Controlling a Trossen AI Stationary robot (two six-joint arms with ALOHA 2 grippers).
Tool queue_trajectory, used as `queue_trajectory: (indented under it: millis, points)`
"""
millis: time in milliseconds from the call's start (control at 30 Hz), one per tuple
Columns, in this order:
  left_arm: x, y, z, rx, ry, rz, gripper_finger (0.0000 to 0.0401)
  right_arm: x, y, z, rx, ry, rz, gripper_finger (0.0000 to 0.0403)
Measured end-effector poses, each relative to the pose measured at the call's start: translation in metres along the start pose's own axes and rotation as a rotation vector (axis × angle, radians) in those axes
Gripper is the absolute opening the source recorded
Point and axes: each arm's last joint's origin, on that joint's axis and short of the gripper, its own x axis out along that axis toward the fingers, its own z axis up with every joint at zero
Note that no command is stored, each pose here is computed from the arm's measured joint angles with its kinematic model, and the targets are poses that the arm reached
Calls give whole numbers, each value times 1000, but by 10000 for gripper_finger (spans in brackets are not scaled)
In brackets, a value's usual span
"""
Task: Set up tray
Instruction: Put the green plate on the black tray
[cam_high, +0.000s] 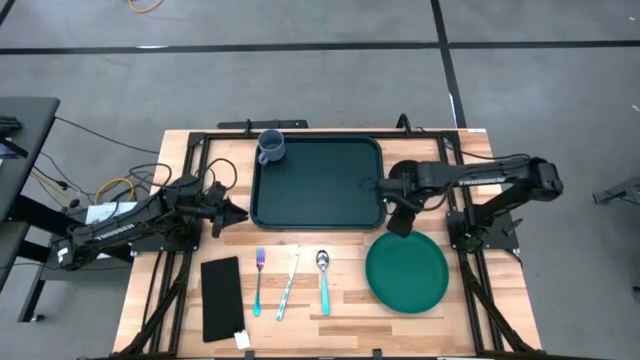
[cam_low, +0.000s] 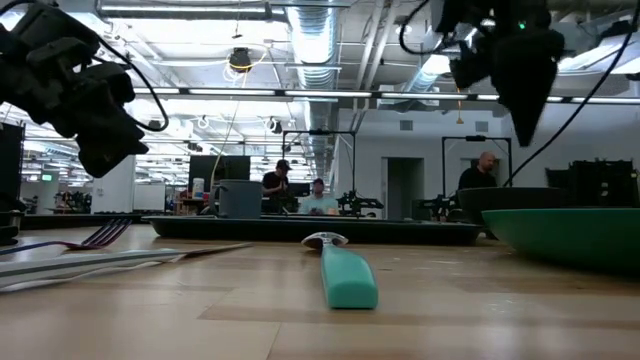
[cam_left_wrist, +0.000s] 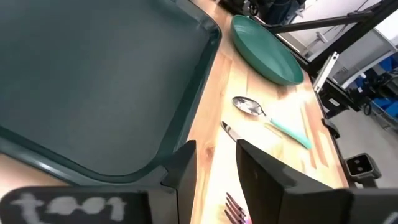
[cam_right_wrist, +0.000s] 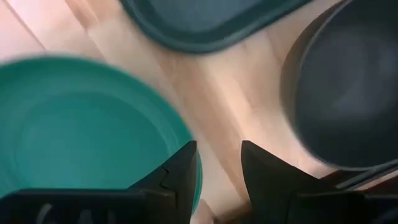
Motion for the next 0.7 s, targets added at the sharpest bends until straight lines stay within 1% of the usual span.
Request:
queue_trajectory:
  millis: [133,233,300,433,533,633,700]
  points:
    - [1,-2,-1,-13,10,-14,100,21,2,-10,9,59,72,118]
    - [1,-2,-1,-22,14,-18,100,26,3,-26,80,46,102,118]
    - [1,-3,-1,-34,15,-19,100,27,2,-39,167,35,110,118]
    - [1,-3,-1,-43,15,-18,100,27,0,-70,422,15,137,118]
    - [1,-2,-1,-44,14,-15,100,28,0,-91,589,3,168,118]
    - [1,-2,-1,-45,11,-10,100,31,1,-108,707,17,172,118]
    - [1,-2,-1,-45,11,-9,100,34,4,-118,761,37,147,118]
